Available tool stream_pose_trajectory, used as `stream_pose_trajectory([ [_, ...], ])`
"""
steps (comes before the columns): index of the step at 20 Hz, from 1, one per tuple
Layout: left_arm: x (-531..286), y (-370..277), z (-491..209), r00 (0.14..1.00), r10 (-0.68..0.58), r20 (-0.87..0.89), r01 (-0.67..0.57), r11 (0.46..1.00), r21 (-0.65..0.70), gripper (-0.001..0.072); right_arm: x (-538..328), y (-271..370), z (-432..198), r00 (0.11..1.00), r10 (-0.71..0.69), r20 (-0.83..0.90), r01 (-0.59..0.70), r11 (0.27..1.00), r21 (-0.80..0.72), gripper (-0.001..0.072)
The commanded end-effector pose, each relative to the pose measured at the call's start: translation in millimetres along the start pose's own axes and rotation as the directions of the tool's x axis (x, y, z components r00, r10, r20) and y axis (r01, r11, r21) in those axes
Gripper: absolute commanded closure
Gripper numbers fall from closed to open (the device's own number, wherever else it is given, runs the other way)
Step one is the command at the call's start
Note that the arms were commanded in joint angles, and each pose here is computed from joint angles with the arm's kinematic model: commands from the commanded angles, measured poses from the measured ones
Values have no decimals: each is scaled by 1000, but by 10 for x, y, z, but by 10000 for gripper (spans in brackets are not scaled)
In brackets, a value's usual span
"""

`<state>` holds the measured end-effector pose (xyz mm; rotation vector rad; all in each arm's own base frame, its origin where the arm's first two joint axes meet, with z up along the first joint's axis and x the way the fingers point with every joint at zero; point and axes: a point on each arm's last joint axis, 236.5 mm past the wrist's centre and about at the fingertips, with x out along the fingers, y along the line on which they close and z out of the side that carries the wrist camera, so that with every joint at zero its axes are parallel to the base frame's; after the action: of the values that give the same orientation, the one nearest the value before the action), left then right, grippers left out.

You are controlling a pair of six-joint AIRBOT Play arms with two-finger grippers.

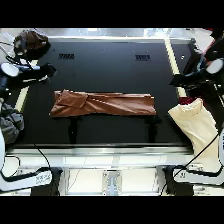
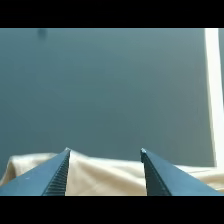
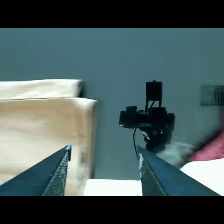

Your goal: Fold the shirts.

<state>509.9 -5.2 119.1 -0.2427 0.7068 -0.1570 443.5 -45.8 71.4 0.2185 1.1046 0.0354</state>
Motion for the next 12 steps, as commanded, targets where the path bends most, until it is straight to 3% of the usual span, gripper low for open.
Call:
stream_pose_trajectory([
  [1, -458, -436, 383, 987, -75, 143, 58, 992, 116, 195, -72, -311, -84, 995, 94, 21, -96, 974, 206, 223],
  [5, -493, -897, 349, 979, -149, 141, 116, 969, 216, 195, 384, -48, -305, 855, 519, -13, -470, 784, 405, 213],
  [6, -474, -980, 340, 977, -162, 141, 128, 966, 225, 195, 528, -19, -371, 826, 562, -36, -494, 754, 432, 155],
  [8, -431, -1147, 329, 972, -187, 146, 148, 959, 243, 197, 859, 71, -561, 790, 603, -112, -492, 731, 473, 134],
  [10, -371, -1265, 286, 969, -205, 136, 165, 953, 255, 199, 1105, 239, -724, 758, 627, -180, -505, 738, 447, 86],
  [12, -296, -1325, 218, 970, -215, 114, 180, 949, 259, 198, 1306, 366, -849, 748, 622, -232, -499, 757, 422, 86],
])
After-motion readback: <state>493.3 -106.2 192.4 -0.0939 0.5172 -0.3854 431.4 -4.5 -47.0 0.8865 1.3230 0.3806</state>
